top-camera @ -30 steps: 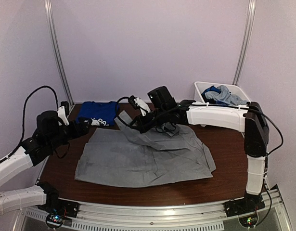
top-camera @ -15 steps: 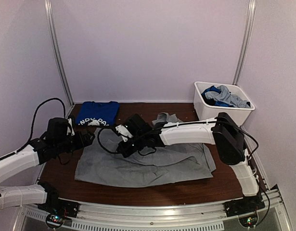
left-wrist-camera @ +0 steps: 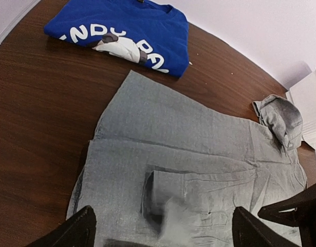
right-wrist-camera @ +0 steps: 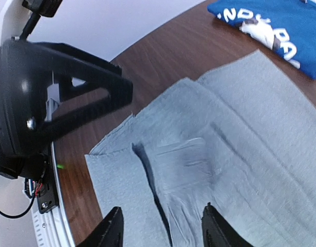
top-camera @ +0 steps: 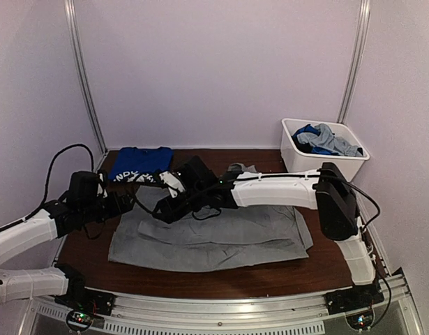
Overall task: Fold and stack the mixed laundry pile
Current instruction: Adjust the 1/3-folded shirt at the center of the board, then smooth out the 1/3-folded shirt at the center of the board.
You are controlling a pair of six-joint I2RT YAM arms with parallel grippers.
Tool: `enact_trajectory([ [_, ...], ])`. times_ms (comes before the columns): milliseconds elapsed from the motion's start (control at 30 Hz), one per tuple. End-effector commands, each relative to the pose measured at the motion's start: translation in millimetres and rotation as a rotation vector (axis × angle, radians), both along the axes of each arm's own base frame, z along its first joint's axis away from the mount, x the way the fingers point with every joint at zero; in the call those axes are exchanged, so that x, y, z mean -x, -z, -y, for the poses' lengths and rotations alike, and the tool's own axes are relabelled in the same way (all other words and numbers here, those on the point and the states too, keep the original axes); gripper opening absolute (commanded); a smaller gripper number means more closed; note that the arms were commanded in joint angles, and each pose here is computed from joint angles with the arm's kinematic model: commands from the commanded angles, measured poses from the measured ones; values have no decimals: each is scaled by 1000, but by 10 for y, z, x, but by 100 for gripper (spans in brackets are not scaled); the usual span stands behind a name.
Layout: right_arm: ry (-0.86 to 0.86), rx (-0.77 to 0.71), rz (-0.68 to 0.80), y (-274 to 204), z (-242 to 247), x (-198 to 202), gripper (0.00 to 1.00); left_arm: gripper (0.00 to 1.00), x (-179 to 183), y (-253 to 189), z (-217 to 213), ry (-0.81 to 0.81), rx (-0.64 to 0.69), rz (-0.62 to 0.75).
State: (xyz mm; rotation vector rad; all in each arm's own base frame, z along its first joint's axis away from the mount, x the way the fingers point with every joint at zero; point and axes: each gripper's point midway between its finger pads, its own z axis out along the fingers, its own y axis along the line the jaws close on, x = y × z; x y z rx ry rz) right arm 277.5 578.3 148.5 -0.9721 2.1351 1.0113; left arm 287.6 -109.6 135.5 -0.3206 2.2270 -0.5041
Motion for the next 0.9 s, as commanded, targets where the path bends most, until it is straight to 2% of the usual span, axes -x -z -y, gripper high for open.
enact_trajectory([
  [0,-57,-18,-5,-353,378,293,60,94,45,85,-85,-17,-35,-24],
  [133,47,26,-30,-426,1135,296,62,94,129,165,-88,0,-43,-61],
  [233,192,123,-104,-156,1888,291,60,93,253,293,-77,16,-34,-129],
  [333,335,141,-188,-1,2617,398,58,92,399,403,-93,8,-12,-189],
  [400,407,156,-236,120,3001,501,58,93,485,443,-134,-7,-13,-221],
  [533,536,290,-253,336,3603,665,56,94,610,477,-229,-51,-32,-291],
  [633,643,304,-342,539,3891,702,53,94,630,522,-203,-55,-20,-334],
  [767,686,230,-405,689,3958,767,43,92,585,541,-135,-41,-6,-357],
  [867,685,248,-436,854,3979,797,36,92,553,573,-121,-35,-14,-361],
])
